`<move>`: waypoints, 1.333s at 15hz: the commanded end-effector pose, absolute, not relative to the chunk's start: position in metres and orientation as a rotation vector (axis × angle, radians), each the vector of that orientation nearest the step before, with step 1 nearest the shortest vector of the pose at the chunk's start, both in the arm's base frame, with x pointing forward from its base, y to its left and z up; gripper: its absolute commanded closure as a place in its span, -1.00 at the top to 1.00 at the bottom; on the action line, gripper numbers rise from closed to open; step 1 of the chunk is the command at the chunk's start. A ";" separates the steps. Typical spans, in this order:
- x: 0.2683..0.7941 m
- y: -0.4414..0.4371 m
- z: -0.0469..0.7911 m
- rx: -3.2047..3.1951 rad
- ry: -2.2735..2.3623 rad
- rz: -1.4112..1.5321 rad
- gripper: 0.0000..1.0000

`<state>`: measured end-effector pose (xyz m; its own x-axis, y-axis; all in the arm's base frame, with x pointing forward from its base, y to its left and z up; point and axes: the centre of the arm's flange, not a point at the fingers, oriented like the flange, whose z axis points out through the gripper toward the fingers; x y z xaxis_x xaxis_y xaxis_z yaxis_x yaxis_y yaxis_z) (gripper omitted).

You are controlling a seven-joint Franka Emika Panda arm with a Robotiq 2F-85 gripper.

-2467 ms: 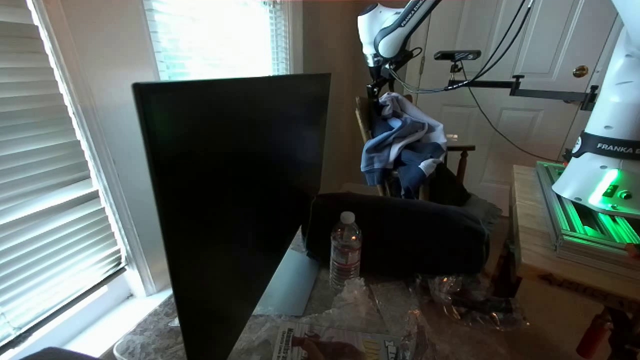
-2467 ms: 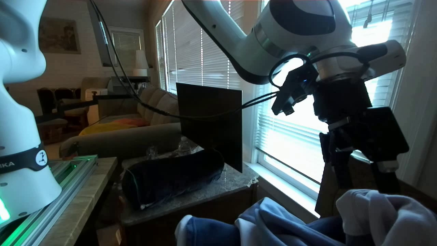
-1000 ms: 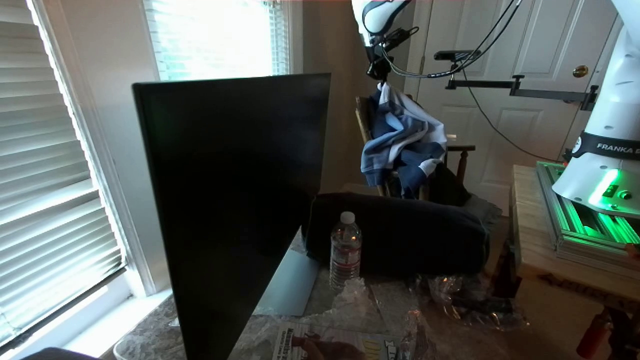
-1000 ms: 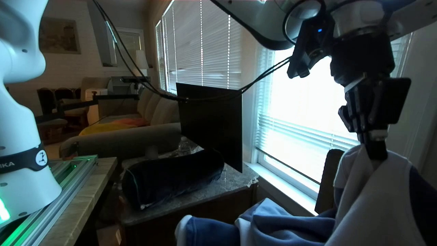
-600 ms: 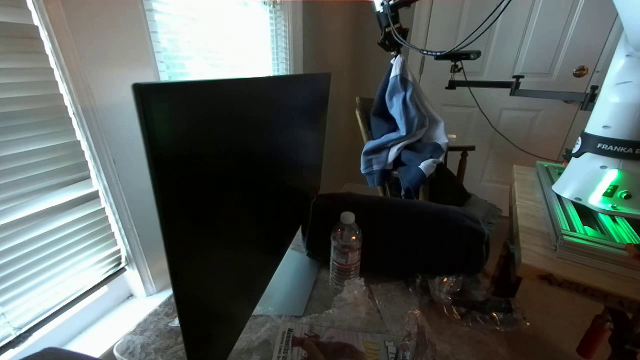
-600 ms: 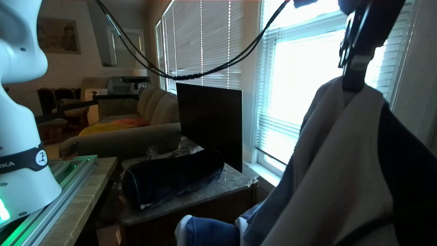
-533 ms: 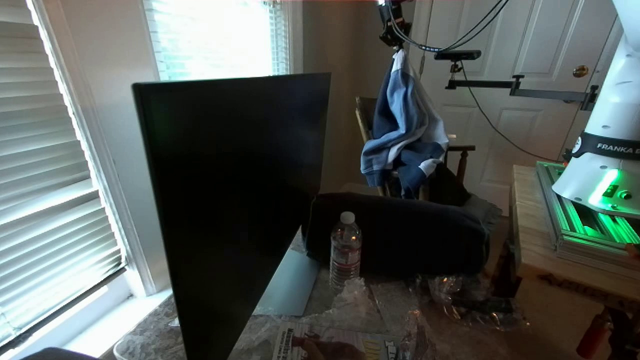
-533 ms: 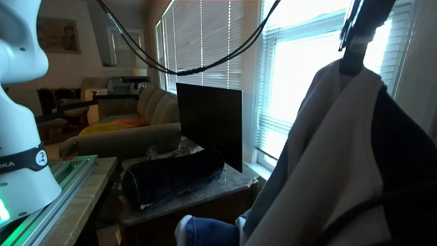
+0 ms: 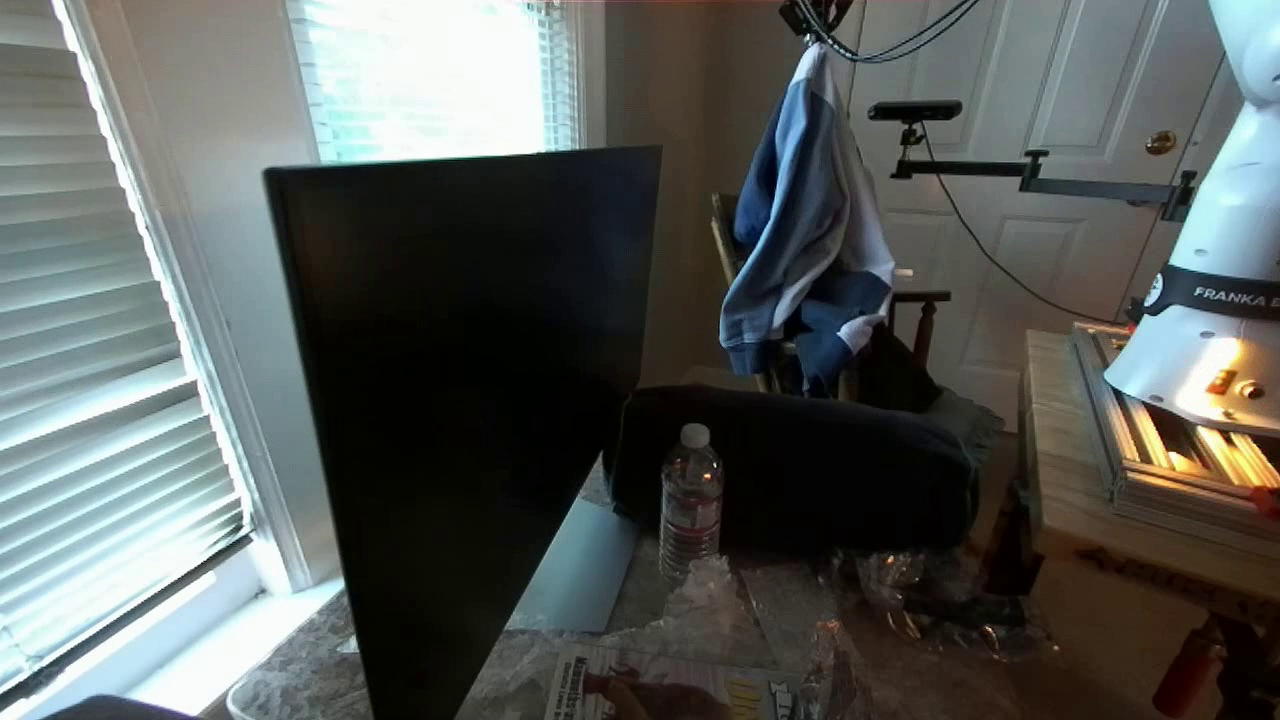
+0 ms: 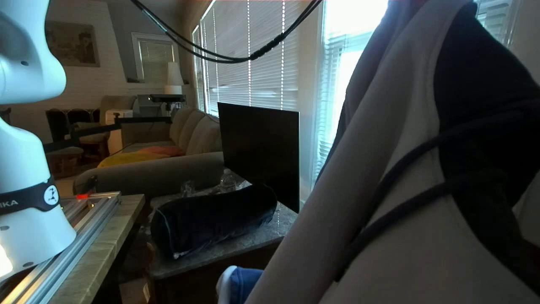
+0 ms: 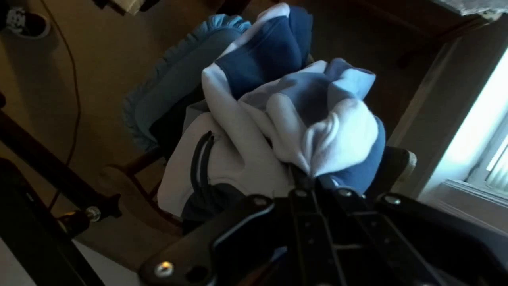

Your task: Put the jersey on the backrest of the chair

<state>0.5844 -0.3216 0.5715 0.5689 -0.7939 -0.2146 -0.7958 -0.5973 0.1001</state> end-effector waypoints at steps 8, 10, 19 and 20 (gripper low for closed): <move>0.644 -0.370 0.642 -2.456 1.690 0.090 -0.97; 0.658 -0.361 0.641 -2.462 1.712 -0.021 -0.97; 0.751 -0.332 0.579 -2.615 1.893 -0.457 -0.97; 0.760 -0.331 0.569 -2.635 1.910 -0.515 -0.97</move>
<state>0.6888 -0.3124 0.5593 0.3227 -0.9218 0.2147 -0.9346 -0.3462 -0.0814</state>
